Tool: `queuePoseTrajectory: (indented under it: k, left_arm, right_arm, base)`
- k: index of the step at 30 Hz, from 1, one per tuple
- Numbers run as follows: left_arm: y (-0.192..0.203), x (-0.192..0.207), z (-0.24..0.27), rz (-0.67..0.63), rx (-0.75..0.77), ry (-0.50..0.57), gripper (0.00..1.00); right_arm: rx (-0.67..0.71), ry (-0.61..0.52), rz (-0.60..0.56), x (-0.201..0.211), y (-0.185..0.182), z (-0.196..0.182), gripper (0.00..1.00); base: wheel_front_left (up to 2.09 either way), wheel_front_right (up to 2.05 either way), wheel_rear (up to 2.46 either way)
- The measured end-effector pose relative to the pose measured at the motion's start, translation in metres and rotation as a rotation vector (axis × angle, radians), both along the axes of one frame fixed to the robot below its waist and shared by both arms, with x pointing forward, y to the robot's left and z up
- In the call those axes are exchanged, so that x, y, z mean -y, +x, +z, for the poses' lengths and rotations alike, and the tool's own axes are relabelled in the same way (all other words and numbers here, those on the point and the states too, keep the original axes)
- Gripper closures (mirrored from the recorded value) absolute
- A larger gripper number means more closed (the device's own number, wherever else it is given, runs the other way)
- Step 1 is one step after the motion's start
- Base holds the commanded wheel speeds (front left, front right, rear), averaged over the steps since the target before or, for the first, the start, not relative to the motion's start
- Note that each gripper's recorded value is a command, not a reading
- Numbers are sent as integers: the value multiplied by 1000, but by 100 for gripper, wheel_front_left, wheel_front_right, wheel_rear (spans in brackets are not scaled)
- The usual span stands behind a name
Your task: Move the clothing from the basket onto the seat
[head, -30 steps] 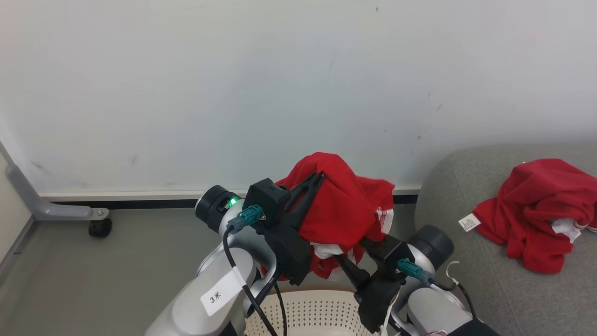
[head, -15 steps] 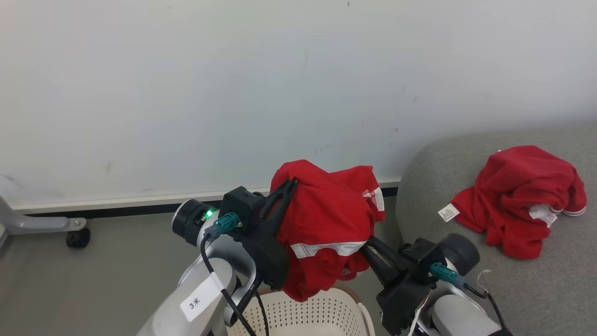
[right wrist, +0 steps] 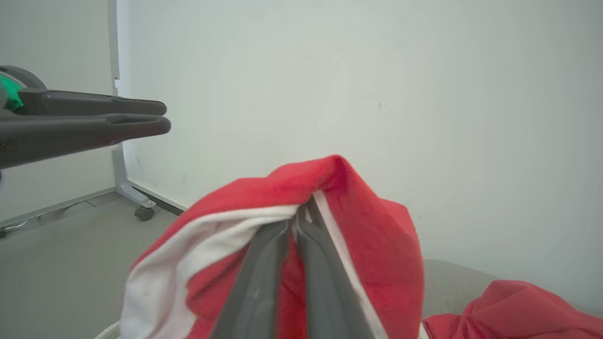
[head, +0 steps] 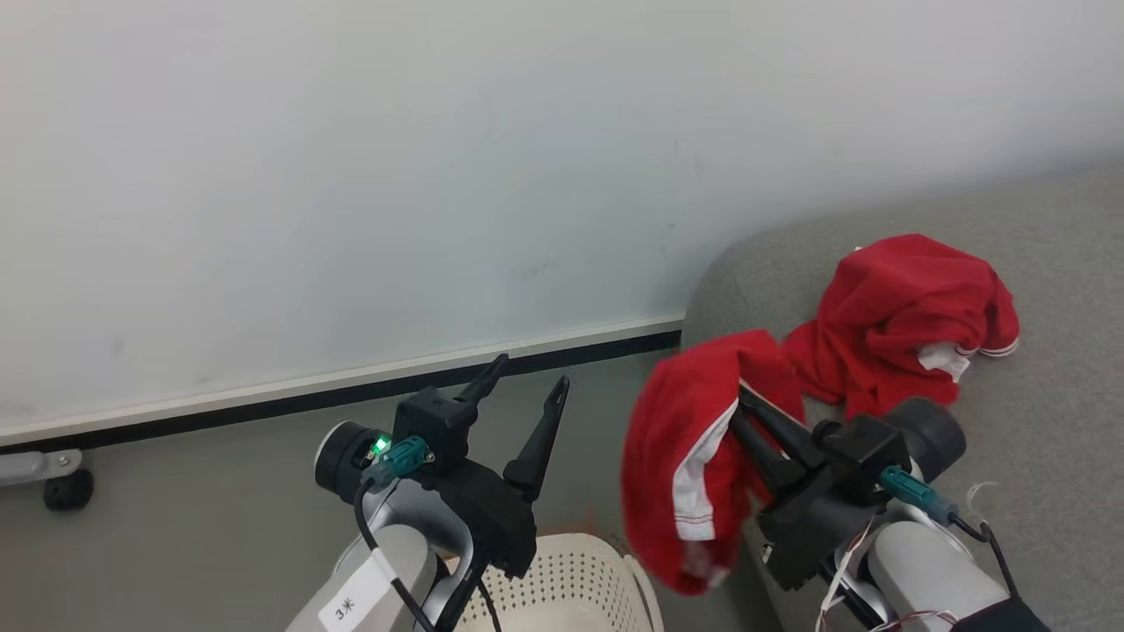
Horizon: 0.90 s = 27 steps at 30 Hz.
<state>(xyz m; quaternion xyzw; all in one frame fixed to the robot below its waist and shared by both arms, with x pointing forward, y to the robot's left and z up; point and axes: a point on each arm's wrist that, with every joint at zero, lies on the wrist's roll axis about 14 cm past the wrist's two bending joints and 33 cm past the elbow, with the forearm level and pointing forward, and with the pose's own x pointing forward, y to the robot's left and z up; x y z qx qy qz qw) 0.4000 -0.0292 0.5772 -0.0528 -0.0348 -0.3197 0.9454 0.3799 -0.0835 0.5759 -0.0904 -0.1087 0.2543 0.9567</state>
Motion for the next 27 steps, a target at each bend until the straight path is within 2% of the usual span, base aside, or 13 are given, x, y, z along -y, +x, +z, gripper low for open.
queuePoseTrajectory:
  k: [9, 17, 27]
  left_arm:
    - [-20, 37, -21, -107, -38, -5, 0]
    - [-47, 75, -37, -230, -60, -2, 0]
    - [-67, 117, -38, -354, -53, -1, 0]
  right_arm:
    - [61, -40, -135, 55, -9, 14, 100]
    - [70, -76, -295, 114, -34, 9, 100]
    - [98, -78, -419, 156, -58, 20, 100]
  base:
    - [0, 0, 0]
    - [0, 0, 0]
    - [0, 0, 0]
